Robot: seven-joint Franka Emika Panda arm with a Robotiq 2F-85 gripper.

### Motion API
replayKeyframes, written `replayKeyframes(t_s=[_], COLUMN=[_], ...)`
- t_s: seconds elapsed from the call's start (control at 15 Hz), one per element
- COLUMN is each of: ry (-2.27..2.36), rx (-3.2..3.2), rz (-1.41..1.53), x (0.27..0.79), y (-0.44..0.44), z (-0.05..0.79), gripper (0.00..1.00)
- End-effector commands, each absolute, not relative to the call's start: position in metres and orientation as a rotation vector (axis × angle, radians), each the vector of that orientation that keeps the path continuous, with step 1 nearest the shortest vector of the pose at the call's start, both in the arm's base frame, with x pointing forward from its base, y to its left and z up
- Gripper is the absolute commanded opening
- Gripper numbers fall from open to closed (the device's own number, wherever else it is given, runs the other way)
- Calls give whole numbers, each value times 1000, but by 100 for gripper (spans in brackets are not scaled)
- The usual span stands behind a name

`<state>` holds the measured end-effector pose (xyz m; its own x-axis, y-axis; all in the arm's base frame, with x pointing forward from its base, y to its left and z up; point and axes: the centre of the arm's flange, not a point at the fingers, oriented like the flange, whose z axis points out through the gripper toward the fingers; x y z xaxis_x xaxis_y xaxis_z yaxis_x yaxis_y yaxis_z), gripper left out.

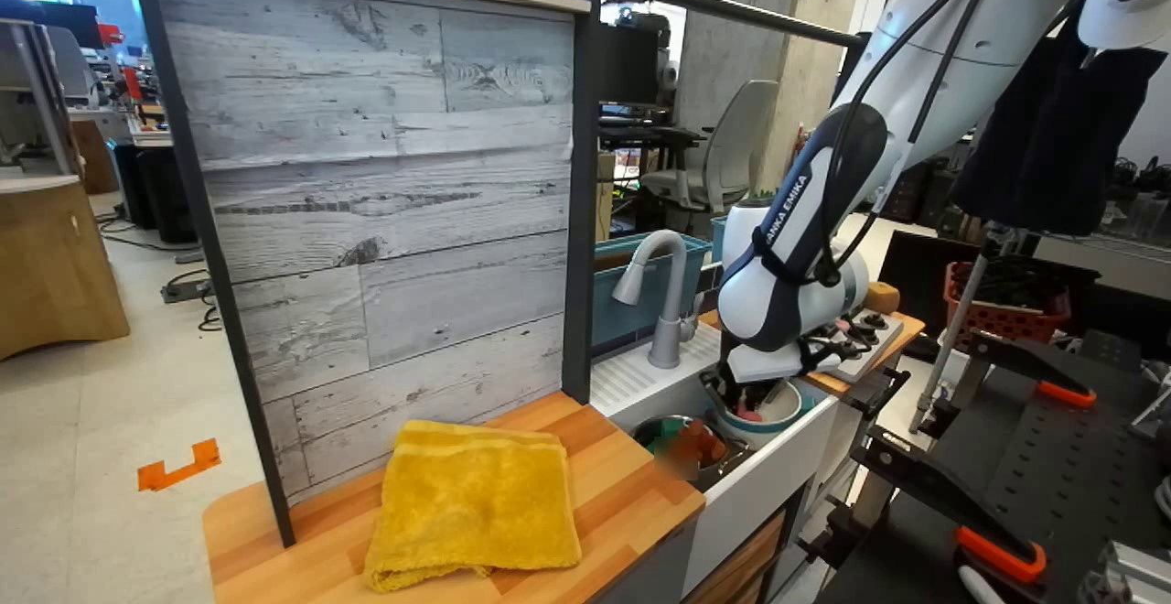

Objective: Put the things on the counter inside the pot in the sink, wipe the counter with the towel, and then remove the things from the dish in the sink and put them on the stove

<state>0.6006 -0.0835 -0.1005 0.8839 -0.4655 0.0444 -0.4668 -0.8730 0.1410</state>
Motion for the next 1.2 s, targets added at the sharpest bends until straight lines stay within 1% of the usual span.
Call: replayKeyframes(t_s=[0.0, 0.07, 0.2, 0.27, 0.6, 0.87, 1.13], ry=[-737, -734, -750, -777, -1191, -1482, -1781], rx=[2913, 2905, 2923, 2933, 2748, 2573, 2443], rz=[14, 32, 59, 54, 220, 312, 371], x=[604, 603, 605, 607, 615, 599, 595], y=[-91, -101, -126, -145, -262, -338, -359], z=[-75, -59, -29, -9, 41, 49, 47], gripper=[3, 5, 2, 3, 4, 4, 4])
